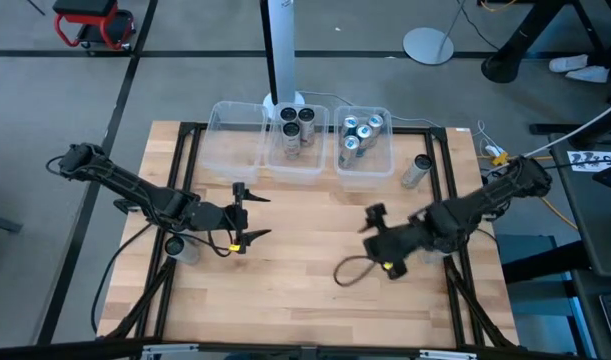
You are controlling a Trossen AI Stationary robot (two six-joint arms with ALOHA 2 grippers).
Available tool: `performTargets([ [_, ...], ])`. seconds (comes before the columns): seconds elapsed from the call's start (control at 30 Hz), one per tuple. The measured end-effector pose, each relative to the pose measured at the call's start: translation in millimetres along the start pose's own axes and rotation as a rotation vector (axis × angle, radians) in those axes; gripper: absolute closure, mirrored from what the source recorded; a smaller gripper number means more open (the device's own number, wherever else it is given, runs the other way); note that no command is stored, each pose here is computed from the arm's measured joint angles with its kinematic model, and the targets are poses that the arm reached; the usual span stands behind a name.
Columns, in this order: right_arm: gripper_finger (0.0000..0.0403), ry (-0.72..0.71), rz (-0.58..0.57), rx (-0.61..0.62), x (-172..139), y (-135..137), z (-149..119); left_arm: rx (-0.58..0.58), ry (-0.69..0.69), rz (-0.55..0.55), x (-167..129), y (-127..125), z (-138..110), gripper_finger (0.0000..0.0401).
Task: Sort soda cans
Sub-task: Put the white-pink soda can into the middle transparent bin
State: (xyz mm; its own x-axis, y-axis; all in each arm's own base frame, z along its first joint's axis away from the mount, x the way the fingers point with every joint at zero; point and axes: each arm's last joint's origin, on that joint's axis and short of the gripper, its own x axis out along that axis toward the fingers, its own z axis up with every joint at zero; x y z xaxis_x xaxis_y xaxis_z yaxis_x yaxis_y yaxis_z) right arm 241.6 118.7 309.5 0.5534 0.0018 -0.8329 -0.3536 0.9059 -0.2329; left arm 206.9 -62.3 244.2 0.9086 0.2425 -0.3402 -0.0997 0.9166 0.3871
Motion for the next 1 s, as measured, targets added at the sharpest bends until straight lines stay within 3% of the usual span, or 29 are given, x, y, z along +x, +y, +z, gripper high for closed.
performTargets([
  [0.2, 0.0077, -0.140, -0.048, -0.106, -12, -38, 21, 0.000, 0.000, 0.000, 0, 0, 0, 0.0029],
  [0.37, 0.0077, -0.100, -0.024, -0.109, -51, -50, 27, 0.003, 0.000, 0.000, 0, 0, 0, 0.0029],
  [0.47, 0.0077, 0.007, 0.009, -0.060, -74, -43, 19, 0.003, 0.000, 0.000, 0, 0, 0, 0.0029],
  [0.63, 0.0077, 0.325, 0.082, 0.076, -86, -22, -11, -0.005, 0.000, 0.000, 0, 0, 0, 0.0029],
  [0.83, 0.0077, 0.434, 0.176, 0.089, -65, 5, -22, -0.015, 0.000, 0.000, 0, 0, 0, 0.0029],
  [1.0, 0.0077, 0.619, 0.370, 0.088, -37, 27, -39, -0.015, 0.000, 0.000, 0, 0, 0, 0.0029],
])
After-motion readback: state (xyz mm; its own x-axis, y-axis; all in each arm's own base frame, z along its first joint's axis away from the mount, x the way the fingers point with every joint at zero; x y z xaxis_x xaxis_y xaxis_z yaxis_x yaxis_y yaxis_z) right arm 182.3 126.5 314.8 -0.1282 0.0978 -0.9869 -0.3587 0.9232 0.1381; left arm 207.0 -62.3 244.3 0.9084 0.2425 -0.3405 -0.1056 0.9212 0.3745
